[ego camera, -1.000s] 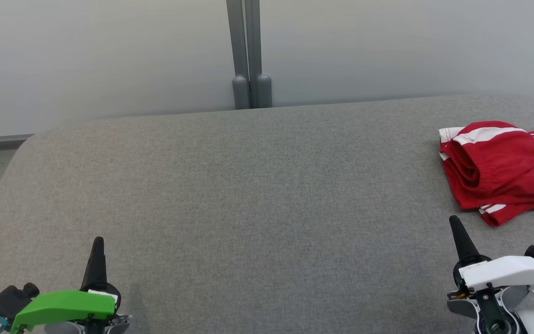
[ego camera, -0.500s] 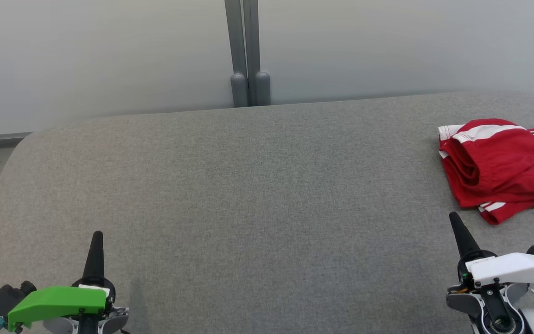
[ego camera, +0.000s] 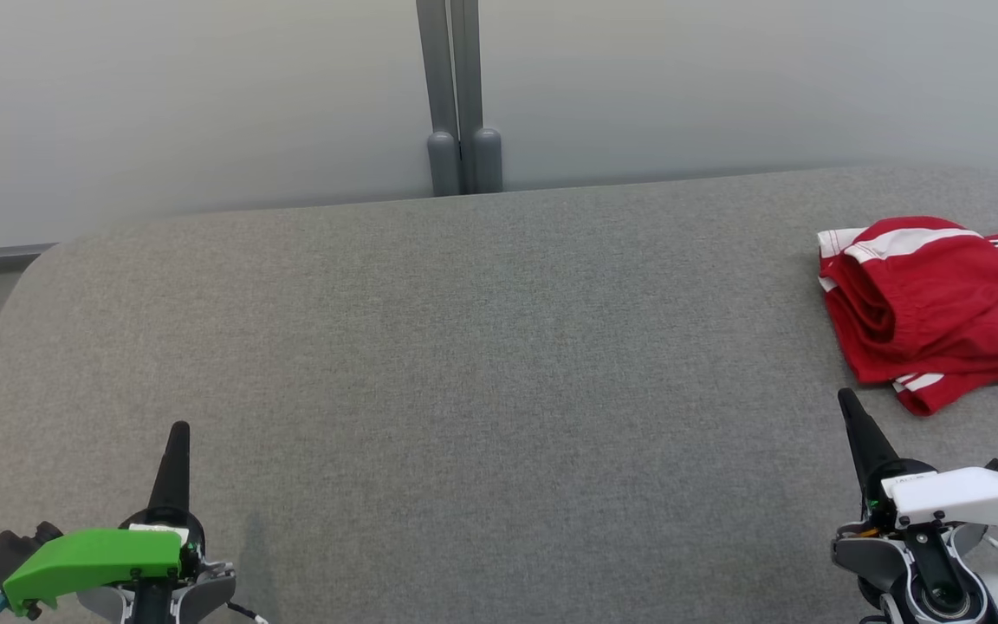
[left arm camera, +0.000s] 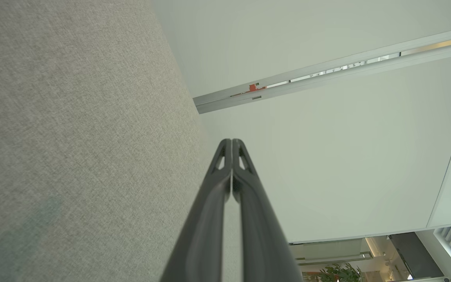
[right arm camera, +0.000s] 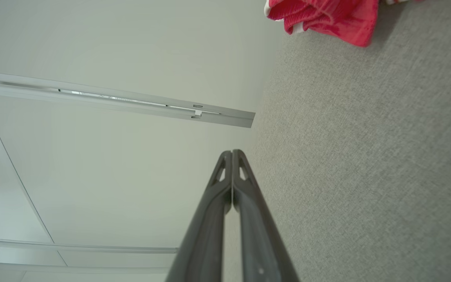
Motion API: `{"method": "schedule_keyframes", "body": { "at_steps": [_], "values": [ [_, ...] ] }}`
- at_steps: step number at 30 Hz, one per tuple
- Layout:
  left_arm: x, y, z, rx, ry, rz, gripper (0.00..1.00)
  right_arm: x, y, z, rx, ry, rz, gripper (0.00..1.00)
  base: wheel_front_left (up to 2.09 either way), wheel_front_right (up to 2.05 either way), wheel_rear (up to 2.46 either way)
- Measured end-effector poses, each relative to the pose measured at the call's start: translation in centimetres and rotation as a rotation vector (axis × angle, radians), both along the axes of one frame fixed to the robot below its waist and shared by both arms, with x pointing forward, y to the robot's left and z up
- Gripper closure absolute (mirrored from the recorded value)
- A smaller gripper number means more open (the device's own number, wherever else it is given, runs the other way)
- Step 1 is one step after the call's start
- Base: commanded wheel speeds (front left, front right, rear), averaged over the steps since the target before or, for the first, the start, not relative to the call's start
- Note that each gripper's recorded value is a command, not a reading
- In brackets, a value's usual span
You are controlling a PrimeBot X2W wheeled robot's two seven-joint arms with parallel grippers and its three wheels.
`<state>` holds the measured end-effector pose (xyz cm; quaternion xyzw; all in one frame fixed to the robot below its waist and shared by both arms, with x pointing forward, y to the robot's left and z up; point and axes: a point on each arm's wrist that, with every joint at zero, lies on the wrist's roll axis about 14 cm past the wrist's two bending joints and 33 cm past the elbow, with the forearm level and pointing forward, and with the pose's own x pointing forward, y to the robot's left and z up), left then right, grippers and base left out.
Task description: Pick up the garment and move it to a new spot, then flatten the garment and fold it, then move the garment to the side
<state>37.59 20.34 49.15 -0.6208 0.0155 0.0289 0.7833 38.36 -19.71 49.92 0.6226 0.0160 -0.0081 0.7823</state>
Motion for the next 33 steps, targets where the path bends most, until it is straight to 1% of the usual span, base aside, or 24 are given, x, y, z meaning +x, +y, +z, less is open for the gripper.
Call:
{"method": "schedule_keyframes", "body": {
  "at_steps": [33],
  "values": [
    [1.1, -0.4, 1.2, -0.230, -0.048, -0.017, 1.00, 0.4, -0.3, 0.5, 0.224, -0.023, -0.012, 1.00, 0.00, 0.00, 0.00]
  ]
}}
